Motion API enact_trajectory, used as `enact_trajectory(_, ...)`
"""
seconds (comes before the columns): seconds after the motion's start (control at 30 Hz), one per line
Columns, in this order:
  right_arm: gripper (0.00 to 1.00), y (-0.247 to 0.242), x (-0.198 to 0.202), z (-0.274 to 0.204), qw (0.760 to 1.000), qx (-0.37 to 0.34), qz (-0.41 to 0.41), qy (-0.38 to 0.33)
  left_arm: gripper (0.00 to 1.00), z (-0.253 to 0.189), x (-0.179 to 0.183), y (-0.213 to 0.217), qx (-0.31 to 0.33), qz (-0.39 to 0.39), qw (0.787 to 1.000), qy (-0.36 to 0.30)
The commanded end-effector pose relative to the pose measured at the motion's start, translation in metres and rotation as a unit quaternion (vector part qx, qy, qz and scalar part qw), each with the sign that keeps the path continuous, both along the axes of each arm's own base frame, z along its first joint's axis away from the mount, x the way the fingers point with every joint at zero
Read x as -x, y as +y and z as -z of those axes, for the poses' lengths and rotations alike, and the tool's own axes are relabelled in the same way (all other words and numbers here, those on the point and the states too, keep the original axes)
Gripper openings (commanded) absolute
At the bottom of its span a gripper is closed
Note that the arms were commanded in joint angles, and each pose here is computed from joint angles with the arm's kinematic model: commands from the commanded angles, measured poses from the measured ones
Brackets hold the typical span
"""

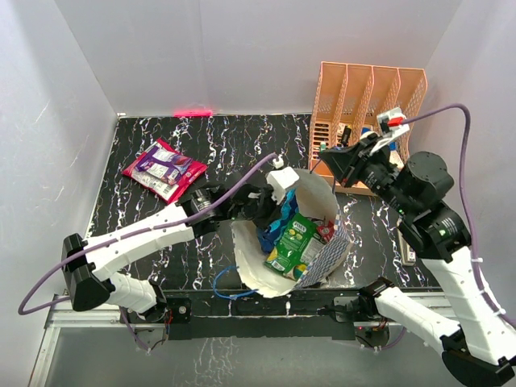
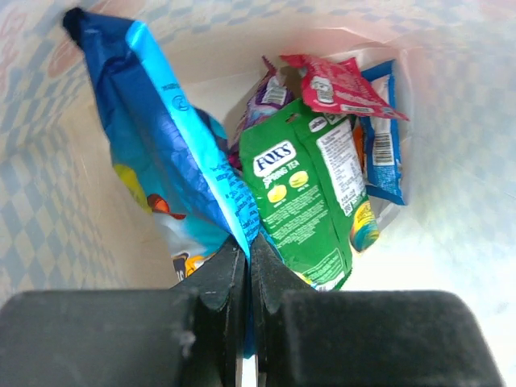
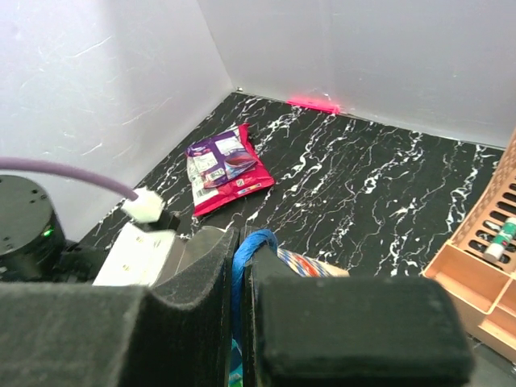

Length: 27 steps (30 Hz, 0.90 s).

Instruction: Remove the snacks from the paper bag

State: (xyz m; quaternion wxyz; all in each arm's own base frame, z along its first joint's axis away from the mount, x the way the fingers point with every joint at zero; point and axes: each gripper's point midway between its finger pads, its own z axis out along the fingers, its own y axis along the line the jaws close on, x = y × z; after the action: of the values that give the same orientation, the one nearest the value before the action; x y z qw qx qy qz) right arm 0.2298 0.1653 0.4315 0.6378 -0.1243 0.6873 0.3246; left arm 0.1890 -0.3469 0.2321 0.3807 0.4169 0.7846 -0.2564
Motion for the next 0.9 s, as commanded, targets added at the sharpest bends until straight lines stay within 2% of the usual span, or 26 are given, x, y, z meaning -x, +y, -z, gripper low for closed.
enact_trajectory(0.0,0.07,0.012,-0.007,-0.033,0.998,-0.038,-0.018,-0.036,0.0,-0.107,0.02,-0.034,0.145,0.086,0.982,-0.084)
enact_trajectory(0.3,0.07,-0.003,-0.037,-0.013,0.997,-0.05,0.066,0.011,0.0,-0.188,0.028,-0.015,0.206,0.057,0.972,-0.093)
enact_trajectory(0.6,0.07,-0.003,-0.036,-0.005,0.996,-0.05,0.064,0.021,0.0,-0.262,0.005,0.018,0.217,-0.053,0.968,-0.115)
enact_trajectory(0.77,0.07,-0.013,-0.035,-0.001,0.995,-0.041,0.09,0.025,0.0,-0.319,-0.002,0.054,0.249,-0.111,0.95,-0.154)
enact_trajectory(0.87,0.07,-0.017,-0.034,0.002,0.994,-0.035,0.097,0.025,0.0,-0.324,-0.013,0.064,0.222,-0.138,0.948,-0.181)
